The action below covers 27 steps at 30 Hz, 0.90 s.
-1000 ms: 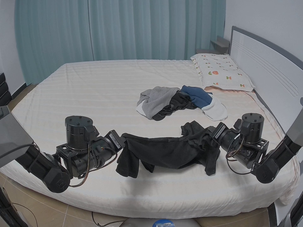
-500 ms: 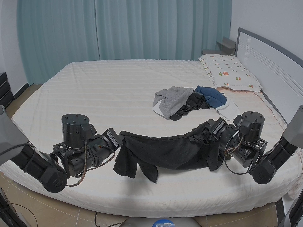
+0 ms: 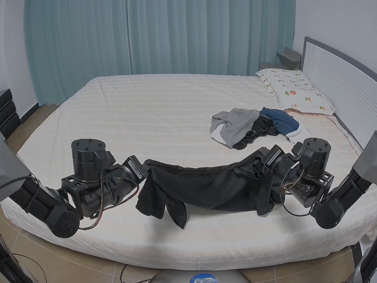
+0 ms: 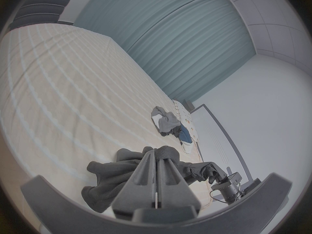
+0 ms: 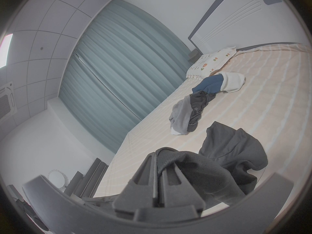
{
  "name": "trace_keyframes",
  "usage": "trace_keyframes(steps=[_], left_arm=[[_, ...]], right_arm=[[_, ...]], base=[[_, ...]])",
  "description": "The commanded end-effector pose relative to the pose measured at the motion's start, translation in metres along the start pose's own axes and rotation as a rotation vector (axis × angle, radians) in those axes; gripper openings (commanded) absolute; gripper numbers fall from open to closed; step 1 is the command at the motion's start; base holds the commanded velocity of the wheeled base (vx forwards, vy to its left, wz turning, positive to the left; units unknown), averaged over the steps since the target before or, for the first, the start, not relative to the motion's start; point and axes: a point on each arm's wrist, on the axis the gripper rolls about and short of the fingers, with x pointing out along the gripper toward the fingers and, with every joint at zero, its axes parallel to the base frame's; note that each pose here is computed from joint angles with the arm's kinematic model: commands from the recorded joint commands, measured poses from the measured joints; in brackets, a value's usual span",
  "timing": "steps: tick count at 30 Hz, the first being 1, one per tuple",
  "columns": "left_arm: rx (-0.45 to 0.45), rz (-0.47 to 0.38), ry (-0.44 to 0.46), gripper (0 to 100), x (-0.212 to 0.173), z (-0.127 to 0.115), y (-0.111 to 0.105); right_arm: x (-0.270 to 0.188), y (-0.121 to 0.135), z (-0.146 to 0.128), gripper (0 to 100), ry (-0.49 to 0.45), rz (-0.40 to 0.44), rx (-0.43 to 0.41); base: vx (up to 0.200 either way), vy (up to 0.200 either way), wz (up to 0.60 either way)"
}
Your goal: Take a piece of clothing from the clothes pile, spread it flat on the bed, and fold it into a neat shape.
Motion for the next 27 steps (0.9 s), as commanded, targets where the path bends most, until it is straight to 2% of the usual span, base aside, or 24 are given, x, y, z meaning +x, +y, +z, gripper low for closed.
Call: trace_keyframes(steps=[1,23,27], left_arm=[[-0.003,-0.006,-0.014,0,-0.0022,0.0037,-0.001],[-0.007,-0.009,-0.031,0,-0.0043,0.0089,-0.0009],[-0.01,-0.012,-0.029,0,-0.0045,0.0088,-0.0008]], right_arm=[[-0.0018,0.0026,0.0028,0,-0.007,0.01,0.003],[-0.0038,0.0034,0.0041,0,-0.008,0.017,0.005],[-0.0049,0.0037,0.0027,0,-0.003,0.016,0.002]], base=[[0.0,0.2,0.0],[0.0,0.2,0.0],[0.0,0.0,0.0]])
